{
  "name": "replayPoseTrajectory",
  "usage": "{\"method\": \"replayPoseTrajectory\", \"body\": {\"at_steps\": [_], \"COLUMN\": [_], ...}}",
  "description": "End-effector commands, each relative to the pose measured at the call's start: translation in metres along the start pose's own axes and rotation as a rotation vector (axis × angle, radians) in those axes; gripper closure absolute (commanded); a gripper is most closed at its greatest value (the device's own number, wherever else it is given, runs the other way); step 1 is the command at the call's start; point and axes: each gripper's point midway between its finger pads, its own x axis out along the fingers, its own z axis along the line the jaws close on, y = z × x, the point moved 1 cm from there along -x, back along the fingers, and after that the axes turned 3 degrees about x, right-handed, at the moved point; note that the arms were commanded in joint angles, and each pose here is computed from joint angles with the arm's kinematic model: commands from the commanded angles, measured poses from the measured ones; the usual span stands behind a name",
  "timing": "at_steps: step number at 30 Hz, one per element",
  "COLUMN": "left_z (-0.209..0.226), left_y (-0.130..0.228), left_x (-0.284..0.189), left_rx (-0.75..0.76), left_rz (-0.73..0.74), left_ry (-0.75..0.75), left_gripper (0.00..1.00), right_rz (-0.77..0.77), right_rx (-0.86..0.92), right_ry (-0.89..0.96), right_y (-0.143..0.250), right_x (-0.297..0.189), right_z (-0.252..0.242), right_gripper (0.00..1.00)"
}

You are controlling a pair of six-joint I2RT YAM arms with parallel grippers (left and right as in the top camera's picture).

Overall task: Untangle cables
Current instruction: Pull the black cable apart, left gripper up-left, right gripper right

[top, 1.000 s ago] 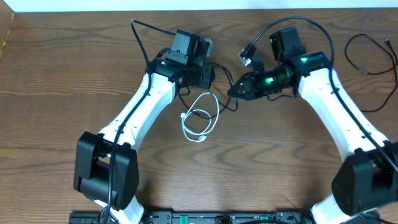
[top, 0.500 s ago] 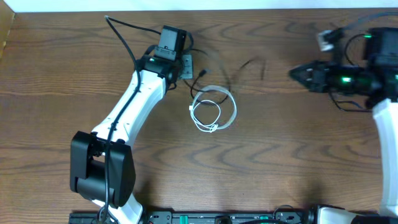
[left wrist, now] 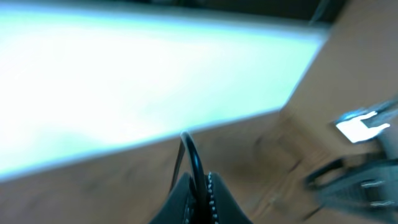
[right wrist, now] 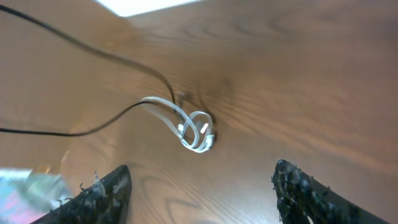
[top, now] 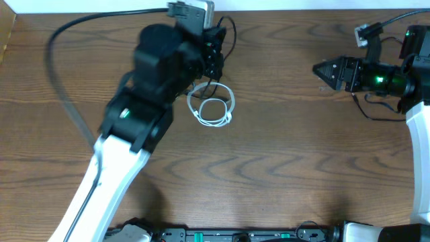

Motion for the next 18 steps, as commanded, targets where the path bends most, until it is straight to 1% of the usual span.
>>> {"method": "replayPoseTrajectory", "body": {"at_steps": [1, 4, 6, 8, 10, 12, 15, 17, 18], "left_z": [-0.034, -0.046, -0.051, -0.053, -0.046, -0.031, 0.002, 0.016, 0.018], "left_y": [-0.044, -0.072, -0.086, -0.095, -0.104, -0.105, -0.097, -0.088, -0.084], "left_x": [-0.029, -0.05, -0.062, -0.068, -0.071, -0.07, -0.066, -0.064, -0.063], "left_rx": [-0.004, -0.059, -0.13, -0.183, -0.251, -0.368, -0.638, -0.738, -0.742], "left_rz": [-0.149, -0.251, -0.299, -0.331, -0.356, -0.351, -0.308, -0.265, -0.239], "left_ry": [0.165, 0.221, 0.25, 0.27, 0.271, 0.252, 0.191, 0.174, 0.18], "left_gripper": [0.93, 0.92, 0.93, 0.93, 0.92, 0.93, 0.92, 0.93, 0.92], "right_rz": [-0.041, -0.074, -0.086, -0.091, -0.092, -0.099, -0.102, -0.094, -0.089], "right_rx": [-0.172, -0.264, -0.313, -0.351, -0.392, -0.469, -0.565, -0.601, -0.625], "right_ry": [-0.292, -0.43, -0.487, -0.526, -0.555, -0.582, -0.614, -0.629, -0.637], "right_y": [-0.009, -0.016, -0.018, -0.018, -0.018, -0.015, -0.009, -0.005, -0.001], "right_x": [-0.006, -0.013, -0.015, -0.016, -0.014, -0.011, -0.005, 0.001, 0.005], "right_z": [0.048, 0.072, 0.083, 0.091, 0.1, 0.109, 0.122, 0.129, 0.134], "right_gripper": [0.28, 0.23, 0.2, 0.18, 0.16, 0.14, 0.13, 0.12, 0.12]}}
